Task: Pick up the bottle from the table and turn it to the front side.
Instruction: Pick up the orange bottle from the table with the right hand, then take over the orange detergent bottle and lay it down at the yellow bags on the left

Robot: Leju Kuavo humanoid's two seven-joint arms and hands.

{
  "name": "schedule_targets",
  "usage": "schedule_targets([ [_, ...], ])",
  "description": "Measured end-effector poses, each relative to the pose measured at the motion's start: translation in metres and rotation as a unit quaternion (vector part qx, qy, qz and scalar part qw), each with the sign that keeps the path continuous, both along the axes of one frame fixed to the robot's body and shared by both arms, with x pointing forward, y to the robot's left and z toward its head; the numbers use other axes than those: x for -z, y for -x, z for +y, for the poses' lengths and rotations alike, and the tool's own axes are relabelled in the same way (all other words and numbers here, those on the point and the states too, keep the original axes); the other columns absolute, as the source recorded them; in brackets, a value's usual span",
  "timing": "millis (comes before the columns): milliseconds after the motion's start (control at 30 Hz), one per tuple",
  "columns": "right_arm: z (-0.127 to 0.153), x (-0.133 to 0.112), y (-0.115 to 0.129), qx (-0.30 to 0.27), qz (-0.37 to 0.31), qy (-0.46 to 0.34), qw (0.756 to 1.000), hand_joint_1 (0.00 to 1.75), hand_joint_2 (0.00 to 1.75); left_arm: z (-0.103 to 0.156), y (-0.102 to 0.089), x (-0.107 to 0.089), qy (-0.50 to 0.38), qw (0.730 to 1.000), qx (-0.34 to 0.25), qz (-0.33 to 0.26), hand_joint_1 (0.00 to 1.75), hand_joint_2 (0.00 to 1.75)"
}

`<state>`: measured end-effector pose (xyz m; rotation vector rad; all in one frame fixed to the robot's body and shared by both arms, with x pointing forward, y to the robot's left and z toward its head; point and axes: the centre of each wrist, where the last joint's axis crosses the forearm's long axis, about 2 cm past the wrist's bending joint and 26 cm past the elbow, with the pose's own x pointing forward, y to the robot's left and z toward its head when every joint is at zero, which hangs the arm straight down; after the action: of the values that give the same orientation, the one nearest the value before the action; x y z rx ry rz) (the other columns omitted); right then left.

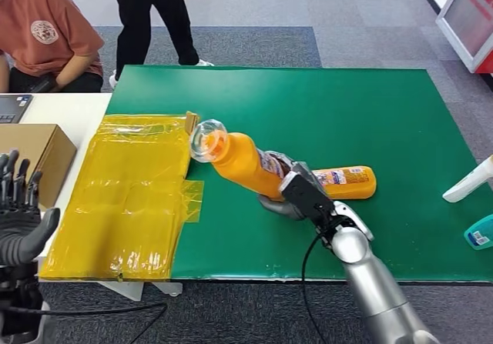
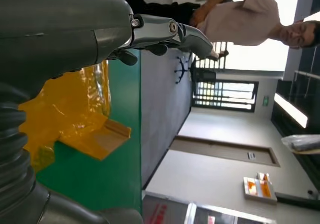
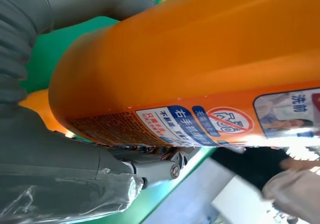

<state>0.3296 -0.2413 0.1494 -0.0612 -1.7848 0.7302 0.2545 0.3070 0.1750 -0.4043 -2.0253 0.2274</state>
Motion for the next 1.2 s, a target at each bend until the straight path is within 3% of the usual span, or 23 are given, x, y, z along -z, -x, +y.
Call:
schedule_targets([
  [133, 0.033, -0.012, -0.016, -0.036, -0.008, -0.026, 0.999, 1.75, 1.75, -0.027, -0.031, -0.009, -0.004, 0.999, 0.053, -0.001, 0.00, 1.75],
  [300, 0.061, -0.023, -0.028, -0.065, -0.008, -0.044, 0.997, 1.75, 1.75, -0.056, -0.052, -0.022, -0.022, 0.994, 0.103, -0.009, 0.00, 1.75],
  [733, 0.107, -0.043, -0.050, -0.089, -0.011, -0.027, 0.996, 1.75, 1.75, -0.132, -0.061, -0.033, -0.083, 0.967, 0.238, -0.017, 0.00, 1.75],
  [967, 0.114, -0.041, -0.053, -0.094, -0.005, -0.019, 0.995, 1.75, 1.75, -0.144, -0.067, -0.038, -0.108, 0.963, 0.245, -0.017, 0.00, 1.75],
  [1200, 0.120, -0.039, -0.050, -0.113, -0.005, -0.011, 0.993, 1.75, 1.75, -0.148, -0.067, -0.038, -0.151, 0.968, 0.200, -0.026, 0.00, 1.75],
])
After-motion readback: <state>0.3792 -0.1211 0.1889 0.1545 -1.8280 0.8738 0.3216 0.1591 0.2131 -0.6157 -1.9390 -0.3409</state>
